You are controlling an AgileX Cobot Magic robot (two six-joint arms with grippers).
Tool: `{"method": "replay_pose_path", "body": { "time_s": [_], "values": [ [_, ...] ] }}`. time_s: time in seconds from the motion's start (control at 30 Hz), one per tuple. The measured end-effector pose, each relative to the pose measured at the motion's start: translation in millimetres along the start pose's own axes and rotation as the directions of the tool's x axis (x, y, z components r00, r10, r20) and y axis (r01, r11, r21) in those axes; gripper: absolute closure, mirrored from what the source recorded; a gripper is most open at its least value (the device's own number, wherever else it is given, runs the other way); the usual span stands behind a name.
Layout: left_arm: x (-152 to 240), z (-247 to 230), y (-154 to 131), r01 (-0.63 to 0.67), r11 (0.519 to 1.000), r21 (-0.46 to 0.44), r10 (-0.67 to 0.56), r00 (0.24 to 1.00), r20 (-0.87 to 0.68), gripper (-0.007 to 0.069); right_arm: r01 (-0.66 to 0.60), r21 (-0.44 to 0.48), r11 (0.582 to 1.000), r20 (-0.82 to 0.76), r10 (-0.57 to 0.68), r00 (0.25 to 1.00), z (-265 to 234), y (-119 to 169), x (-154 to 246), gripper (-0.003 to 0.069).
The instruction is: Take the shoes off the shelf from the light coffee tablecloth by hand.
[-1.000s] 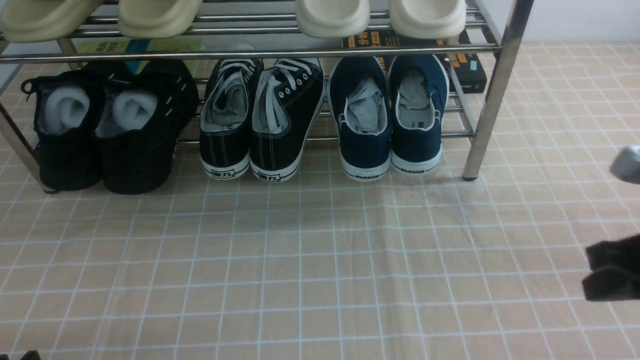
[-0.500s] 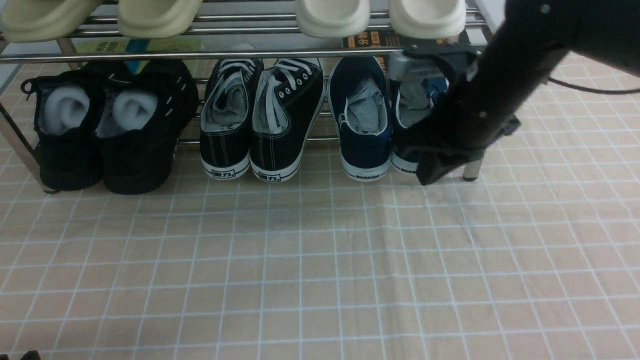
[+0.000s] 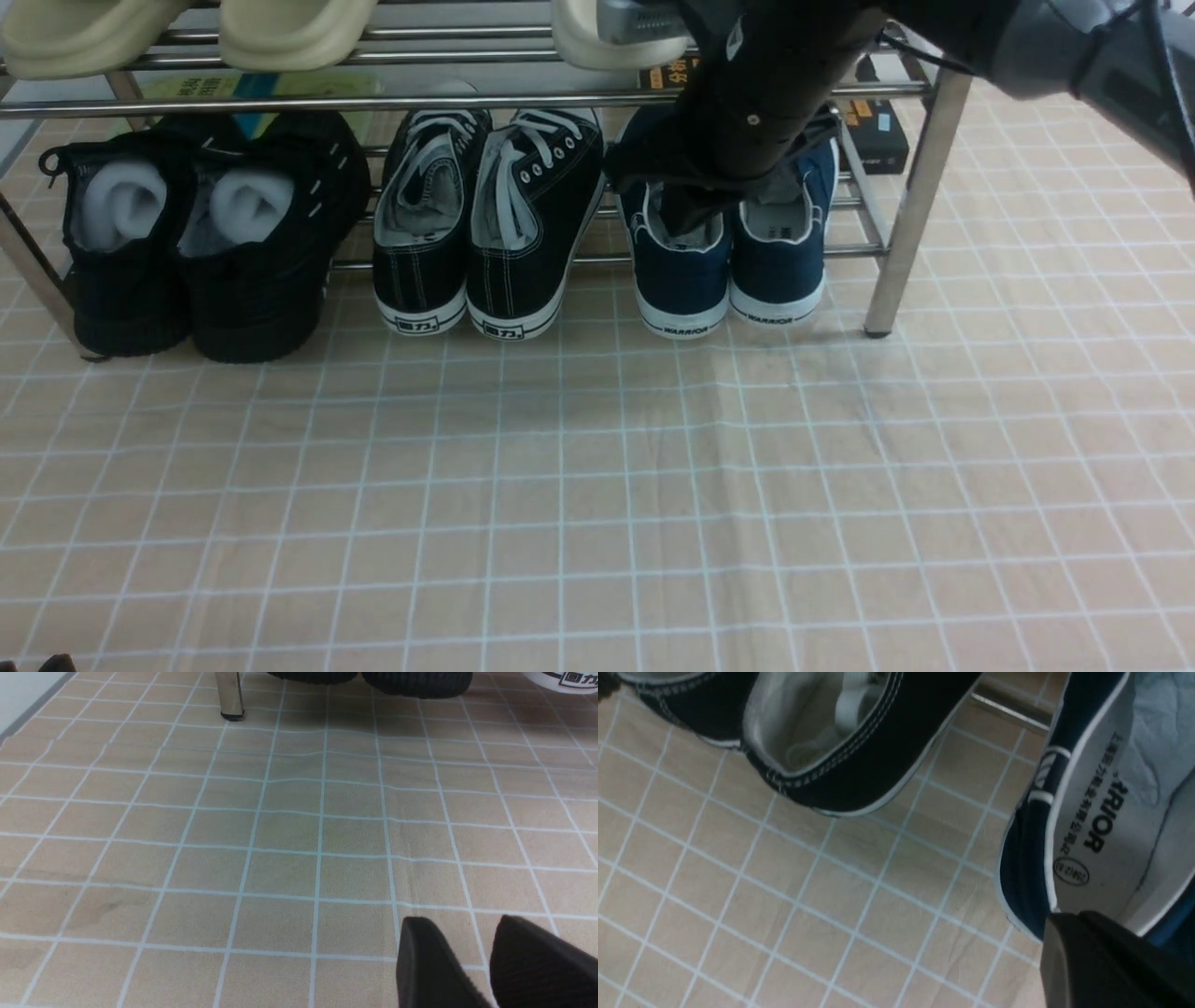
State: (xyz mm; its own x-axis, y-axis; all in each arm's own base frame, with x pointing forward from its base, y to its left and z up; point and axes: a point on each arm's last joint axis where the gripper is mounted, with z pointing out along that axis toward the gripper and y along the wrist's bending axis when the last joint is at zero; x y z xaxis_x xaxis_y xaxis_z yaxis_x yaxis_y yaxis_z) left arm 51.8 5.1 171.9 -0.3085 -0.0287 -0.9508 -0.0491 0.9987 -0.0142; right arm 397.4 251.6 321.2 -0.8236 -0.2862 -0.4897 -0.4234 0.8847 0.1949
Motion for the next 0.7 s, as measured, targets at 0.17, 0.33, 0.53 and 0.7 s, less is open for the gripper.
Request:
{"method": "replay_pose_path", "body": {
  "time_s": [0.17, 0.33, 0.53, 0.7],
  "values": [
    [0.0, 0.0, 0.0, 0.000, 1.000, 0.000, 0.000, 1.000, 0.000, 0.0385, -0.019, 0.000, 1.000, 0.012, 0.019, 1.000, 22.4, -2.1, -1.8, 0.0501],
    [0.0, 0.0, 0.0, 0.000, 1.000, 0.000, 0.000, 1.000, 0.000, 0.0385, -0.013, 0.032, 0.999, -0.006, 0.013, 1.000, 48.5, -7.8, 0.4, 0.0338],
    [0.0, 0.0, 0.0, 0.000, 1.000, 0.000, 0.000, 1.000, 0.000, 0.0385, -0.009, 0.046, 0.999, -0.016, 0.009, 1.000, 71.5, -12.1, 2.4, 0.0300],
    [0.0, 0.0, 0.0, 0.000, 1.000, 0.000, 0.000, 1.000, 0.000, 0.0385, 0.014, 0.044, 0.999, -0.019, -0.013, 1.000, 76.5, -12.7, 2.7, 0.0442]
  ]
}}
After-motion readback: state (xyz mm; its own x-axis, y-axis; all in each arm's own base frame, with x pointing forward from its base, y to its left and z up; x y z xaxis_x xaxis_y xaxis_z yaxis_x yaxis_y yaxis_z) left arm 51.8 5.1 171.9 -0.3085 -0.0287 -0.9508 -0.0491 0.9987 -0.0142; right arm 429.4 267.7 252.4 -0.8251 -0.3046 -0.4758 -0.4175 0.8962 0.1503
